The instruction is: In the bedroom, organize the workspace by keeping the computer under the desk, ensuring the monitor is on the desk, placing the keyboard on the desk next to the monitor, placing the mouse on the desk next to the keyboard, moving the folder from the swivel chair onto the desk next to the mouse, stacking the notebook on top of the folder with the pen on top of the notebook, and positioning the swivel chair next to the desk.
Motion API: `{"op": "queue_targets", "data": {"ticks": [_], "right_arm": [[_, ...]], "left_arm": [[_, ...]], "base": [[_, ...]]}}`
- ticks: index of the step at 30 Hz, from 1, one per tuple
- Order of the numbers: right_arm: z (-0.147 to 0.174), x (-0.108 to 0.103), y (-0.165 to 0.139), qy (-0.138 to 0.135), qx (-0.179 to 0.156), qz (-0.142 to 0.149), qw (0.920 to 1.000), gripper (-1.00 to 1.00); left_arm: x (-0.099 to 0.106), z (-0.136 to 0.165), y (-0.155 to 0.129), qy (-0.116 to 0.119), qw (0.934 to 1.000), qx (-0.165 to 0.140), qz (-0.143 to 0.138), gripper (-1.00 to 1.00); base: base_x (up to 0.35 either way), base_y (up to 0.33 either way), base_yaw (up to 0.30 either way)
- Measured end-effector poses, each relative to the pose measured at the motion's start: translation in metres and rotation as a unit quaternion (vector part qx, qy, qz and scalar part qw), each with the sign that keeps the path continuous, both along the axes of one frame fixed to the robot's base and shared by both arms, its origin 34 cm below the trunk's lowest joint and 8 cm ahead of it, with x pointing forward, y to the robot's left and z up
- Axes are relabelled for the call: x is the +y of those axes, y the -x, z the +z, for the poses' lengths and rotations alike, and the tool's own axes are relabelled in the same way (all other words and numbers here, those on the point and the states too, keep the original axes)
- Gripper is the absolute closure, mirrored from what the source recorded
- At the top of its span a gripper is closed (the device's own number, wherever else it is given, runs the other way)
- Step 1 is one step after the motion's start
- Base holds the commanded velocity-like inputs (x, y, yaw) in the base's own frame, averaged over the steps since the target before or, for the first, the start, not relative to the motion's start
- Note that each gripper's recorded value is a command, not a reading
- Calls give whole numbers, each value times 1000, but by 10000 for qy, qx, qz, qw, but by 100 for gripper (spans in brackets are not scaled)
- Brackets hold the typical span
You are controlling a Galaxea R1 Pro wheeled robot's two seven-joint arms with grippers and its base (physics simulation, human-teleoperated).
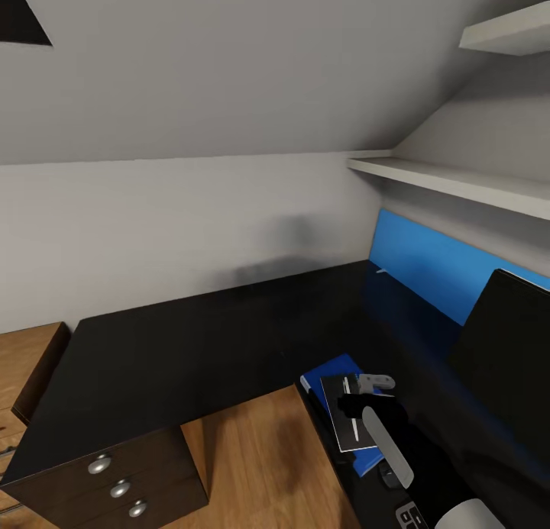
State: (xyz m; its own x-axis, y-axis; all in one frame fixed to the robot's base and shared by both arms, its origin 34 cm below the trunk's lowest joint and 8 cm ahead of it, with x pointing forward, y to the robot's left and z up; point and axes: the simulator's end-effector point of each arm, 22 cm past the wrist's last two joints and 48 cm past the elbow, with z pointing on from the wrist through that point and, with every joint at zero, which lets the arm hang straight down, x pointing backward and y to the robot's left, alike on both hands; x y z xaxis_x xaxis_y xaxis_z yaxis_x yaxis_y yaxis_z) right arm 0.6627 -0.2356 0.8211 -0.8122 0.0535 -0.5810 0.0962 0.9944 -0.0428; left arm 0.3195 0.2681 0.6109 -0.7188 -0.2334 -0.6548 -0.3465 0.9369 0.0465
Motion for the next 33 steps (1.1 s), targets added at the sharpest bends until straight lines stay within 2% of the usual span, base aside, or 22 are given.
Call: {"op": "queue_targets", "data": {"ticks": [8, 13, 20, 30, 33], "right_arm": [[6, 0, -4, -21, -80, -8, 10000, -100], [24, 6, -13, -83, -303, 23, 9995, -100], [68, 25, -30, -326, -822, 137, 9960, -100], [78, 51, -31, -513, -922, 279, 9940, -100], [76, 63, -28, -515, -903, 413, 9937, -100]], "left_arm": [[0, 0, 0, 1, 10000, 5, 0, -100], [0, 0, 0, 4, 10000, 7, -2, -100], [0, 0, 0, 3, 10000, 7, -2, -100], [0, -1, 2, 2, 10000, 24, -1, -100], [0, -1, 2, 1, 10000, 30, -1, -100]], "base": [[0, 0, 0], [0, 0, 0], [0, 0, 21], [0, 0, 208], [0, 0, 257]]}}
